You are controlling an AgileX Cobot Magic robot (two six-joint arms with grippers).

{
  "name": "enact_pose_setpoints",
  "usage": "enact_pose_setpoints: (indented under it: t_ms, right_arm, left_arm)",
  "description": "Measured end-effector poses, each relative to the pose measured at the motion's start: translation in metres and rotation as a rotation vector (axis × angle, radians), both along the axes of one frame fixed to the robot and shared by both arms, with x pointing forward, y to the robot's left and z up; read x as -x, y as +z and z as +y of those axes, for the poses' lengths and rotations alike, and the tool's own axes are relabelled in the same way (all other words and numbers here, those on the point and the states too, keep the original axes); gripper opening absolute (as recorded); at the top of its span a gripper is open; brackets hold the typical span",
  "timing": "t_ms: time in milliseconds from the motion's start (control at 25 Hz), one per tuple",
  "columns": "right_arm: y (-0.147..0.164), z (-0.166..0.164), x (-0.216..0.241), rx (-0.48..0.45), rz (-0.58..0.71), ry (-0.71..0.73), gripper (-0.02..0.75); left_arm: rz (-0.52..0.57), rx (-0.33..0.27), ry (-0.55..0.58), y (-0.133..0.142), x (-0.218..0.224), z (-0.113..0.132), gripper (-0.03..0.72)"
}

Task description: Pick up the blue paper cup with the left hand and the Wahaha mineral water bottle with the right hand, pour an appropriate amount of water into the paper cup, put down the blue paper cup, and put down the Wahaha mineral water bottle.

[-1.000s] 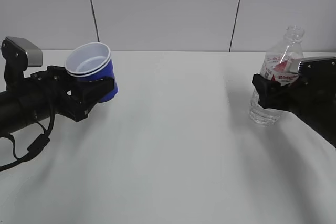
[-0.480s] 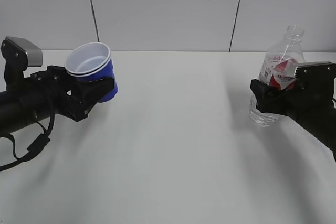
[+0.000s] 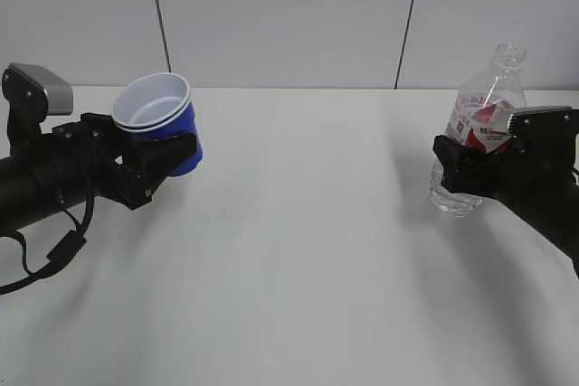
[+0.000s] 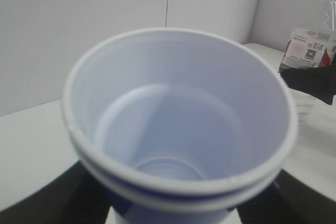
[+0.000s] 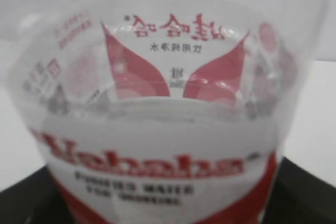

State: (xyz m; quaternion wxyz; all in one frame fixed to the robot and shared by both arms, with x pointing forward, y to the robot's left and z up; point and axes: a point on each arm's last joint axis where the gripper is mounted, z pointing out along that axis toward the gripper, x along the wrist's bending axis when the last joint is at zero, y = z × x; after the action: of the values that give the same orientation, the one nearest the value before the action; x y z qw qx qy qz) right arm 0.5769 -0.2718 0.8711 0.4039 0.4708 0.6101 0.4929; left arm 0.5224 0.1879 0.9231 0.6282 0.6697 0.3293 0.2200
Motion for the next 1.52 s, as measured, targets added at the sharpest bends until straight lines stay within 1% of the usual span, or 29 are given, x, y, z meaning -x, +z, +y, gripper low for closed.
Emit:
enact_pose_setpoints:
  t_ms: [120, 280, 360, 440, 560, 640, 720, 760, 840, 960, 1120, 1200, 1280, 1360, 1520]
  right_arm:
    - [0.000, 0.000, 0.000, 0.000, 0.000, 0.000, 0.505]
    - [0.000, 0.000, 0.000, 0.000, 0.000, 0.000, 0.496]
    - [0.000, 0.000, 0.000, -0.021, 0.005, -0.004, 0.494]
    - [0.001, 0.000, -0.001, -0.066, 0.009, -0.014, 0.493]
    - [0.001, -0.001, -0.001, -0.095, 0.015, -0.024, 0.493]
    - [0.001, -0.001, -0.001, -0.102, 0.017, -0.026, 0.493]
    - [0.002, -0.001, -0.001, -0.105, 0.016, -0.026, 0.493]
    - [0.002, -0.001, -0.001, -0.103, 0.022, -0.028, 0.493]
    - [0.007, -0.001, 0.000, -0.103, 0.026, -0.030, 0.493]
    - [0.020, -0.001, 0.000, -0.096, -0.001, -0.025, 0.493]
    - [0.040, -0.001, 0.000, -0.055, -0.072, -0.015, 0.493]
    - [0.051, -0.001, 0.001, -0.035, -0.107, -0.012, 0.493]
    - [0.060, -0.001, 0.001, -0.008, -0.140, -0.012, 0.493]
    - [0.069, -0.002, 0.002, 0.018, -0.165, -0.017, 0.493]
    - [0.085, -0.002, -0.004, 0.074, -0.189, -0.020, 0.493]
  left_arm:
    - [0.000, 0.000, 0.000, 0.000, 0.000, 0.000, 0.497]
    - [0.000, 0.000, 0.000, 0.000, 0.000, 0.000, 0.497]
    - [0.000, 0.000, 0.000, 0.000, 0.000, 0.000, 0.495]
    - [0.000, 0.000, 0.000, 0.000, 0.000, 0.000, 0.494]
    - [0.000, 0.000, 0.000, 0.000, 0.000, 0.000, 0.493]
    - [0.013, -0.014, 0.006, -0.001, -0.001, 0.000, 0.493]
    - [0.035, -0.052, 0.017, -0.003, -0.005, 0.001, 0.493]
    - [0.035, -0.069, 0.018, -0.003, -0.008, 0.000, 0.493]
    - [0.012, -0.076, 0.014, 0.001, -0.016, -0.002, 0.493]
    - [0.003, -0.069, 0.010, -0.005, -0.030, -0.005, 0.493]
    - [0.007, -0.036, -0.008, -0.024, -0.043, -0.010, 0.491]
    - [0.019, -0.037, -0.033, -0.036, -0.047, -0.013, 0.491]
    - [0.045, -0.033, -0.083, -0.044, -0.048, -0.021, 0.491]
    - [0.062, -0.033, -0.159, -0.048, -0.045, -0.032, 0.491]
    - [0.058, -0.039, -0.286, -0.046, -0.034, -0.057, 0.491]
